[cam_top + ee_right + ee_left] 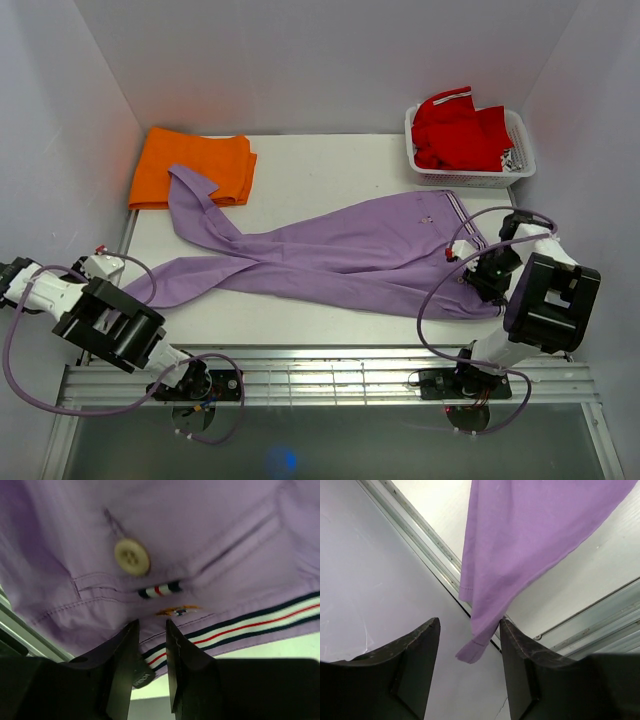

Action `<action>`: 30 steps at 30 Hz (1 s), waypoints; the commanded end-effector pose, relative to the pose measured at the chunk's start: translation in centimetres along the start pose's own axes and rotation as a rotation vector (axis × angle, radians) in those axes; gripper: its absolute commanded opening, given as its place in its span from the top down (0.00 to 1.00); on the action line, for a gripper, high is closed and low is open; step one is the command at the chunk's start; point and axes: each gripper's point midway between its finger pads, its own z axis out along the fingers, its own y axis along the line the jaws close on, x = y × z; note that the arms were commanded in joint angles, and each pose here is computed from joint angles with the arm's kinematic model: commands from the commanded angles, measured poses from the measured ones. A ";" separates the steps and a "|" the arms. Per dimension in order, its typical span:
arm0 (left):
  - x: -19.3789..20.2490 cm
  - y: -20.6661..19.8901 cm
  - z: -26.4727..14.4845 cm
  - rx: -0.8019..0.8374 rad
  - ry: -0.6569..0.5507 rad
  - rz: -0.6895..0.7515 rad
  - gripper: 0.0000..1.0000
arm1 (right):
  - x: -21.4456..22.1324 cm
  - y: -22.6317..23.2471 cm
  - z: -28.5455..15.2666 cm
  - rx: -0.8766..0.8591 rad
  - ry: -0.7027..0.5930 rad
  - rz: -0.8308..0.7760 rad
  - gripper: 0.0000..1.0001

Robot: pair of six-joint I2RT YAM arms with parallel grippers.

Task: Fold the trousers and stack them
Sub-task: Flatten the trousers out

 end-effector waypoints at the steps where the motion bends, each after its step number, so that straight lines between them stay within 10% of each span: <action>1: -3.3 1.7 -1.0 -0.039 -0.119 0.232 0.37 | 0.2 0.0 2.1 0.005 0.024 0.044 0.66; 10: -8.2 1.8 0.6 0.108 -0.238 -0.114 0.12 | 3.4 -3.7 4.2 0.120 0.188 0.071 0.69; 21: -4.3 -12.5 9.2 0.348 0.050 -0.170 0.24 | 2.9 -6.6 2.7 0.171 0.184 0.129 0.70; 30: 2.1 -11.0 10.6 0.364 0.246 -0.118 0.33 | 5.2 -9.3 2.5 0.232 0.240 0.193 0.71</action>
